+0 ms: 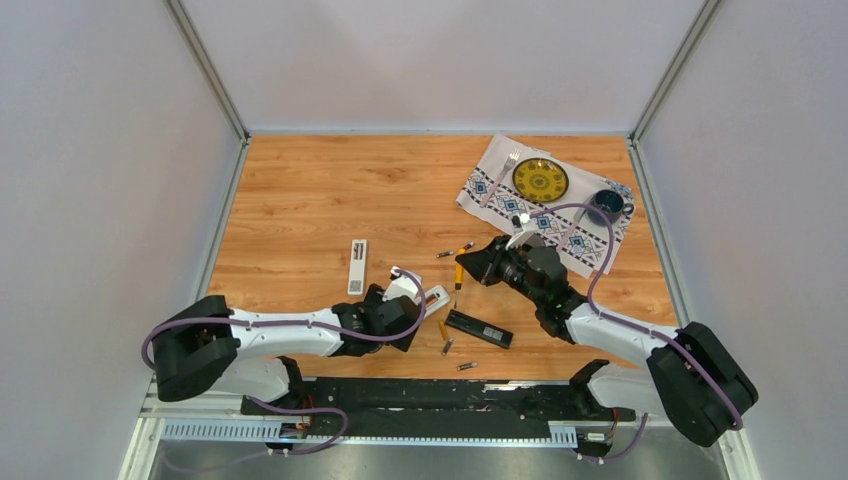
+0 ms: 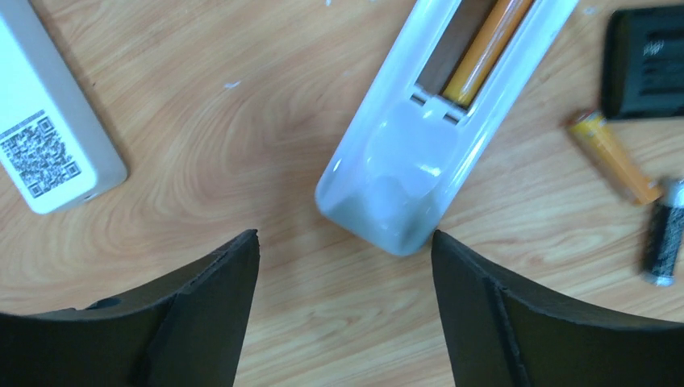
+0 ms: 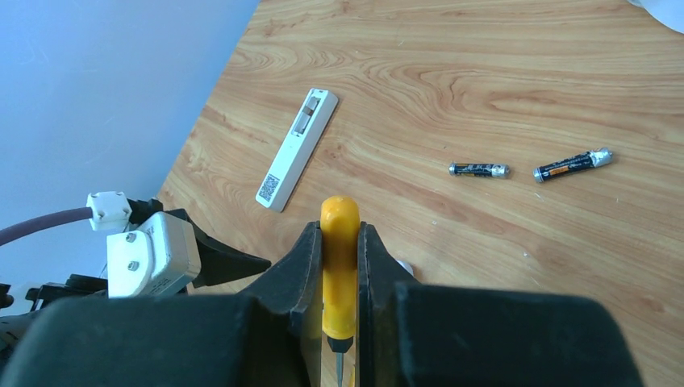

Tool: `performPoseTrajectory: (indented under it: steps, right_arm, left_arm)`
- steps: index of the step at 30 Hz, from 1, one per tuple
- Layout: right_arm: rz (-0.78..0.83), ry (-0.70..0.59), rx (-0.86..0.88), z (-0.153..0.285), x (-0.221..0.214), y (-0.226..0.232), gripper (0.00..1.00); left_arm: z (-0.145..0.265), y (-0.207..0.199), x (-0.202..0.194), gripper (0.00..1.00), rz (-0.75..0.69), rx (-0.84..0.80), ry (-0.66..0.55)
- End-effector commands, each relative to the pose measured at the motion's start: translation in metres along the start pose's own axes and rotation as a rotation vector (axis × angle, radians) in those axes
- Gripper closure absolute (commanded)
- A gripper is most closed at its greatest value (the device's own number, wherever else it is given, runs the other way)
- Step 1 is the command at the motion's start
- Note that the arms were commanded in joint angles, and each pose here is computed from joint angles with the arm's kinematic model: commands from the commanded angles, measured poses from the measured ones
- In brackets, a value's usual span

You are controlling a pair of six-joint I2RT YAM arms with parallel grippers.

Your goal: Unload the batteries from the remote control

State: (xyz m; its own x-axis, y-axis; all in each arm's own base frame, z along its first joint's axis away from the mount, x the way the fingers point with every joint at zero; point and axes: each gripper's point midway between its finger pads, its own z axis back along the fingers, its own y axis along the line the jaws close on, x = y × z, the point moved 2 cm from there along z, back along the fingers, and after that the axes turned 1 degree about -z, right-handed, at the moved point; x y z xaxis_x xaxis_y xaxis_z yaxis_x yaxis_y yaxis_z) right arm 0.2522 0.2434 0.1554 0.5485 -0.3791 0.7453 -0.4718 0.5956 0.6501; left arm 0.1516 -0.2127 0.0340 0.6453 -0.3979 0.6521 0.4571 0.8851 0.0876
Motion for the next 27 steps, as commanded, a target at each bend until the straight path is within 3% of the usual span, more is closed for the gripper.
performPoseTrajectory:
  steps: [1,27]
  right_arm:
    - [0.03,-0.061,0.027,-0.002,0.02,0.011,1.0]
    - [0.037,-0.052,0.028,-0.001,0.019,0.011,1.0]
  left_arm:
    - [0.008,0.017,-0.008,0.13,-0.019,0.074,0.033]
    - [-0.027,0.015,0.044,0.25,0.027,0.016,0.004]
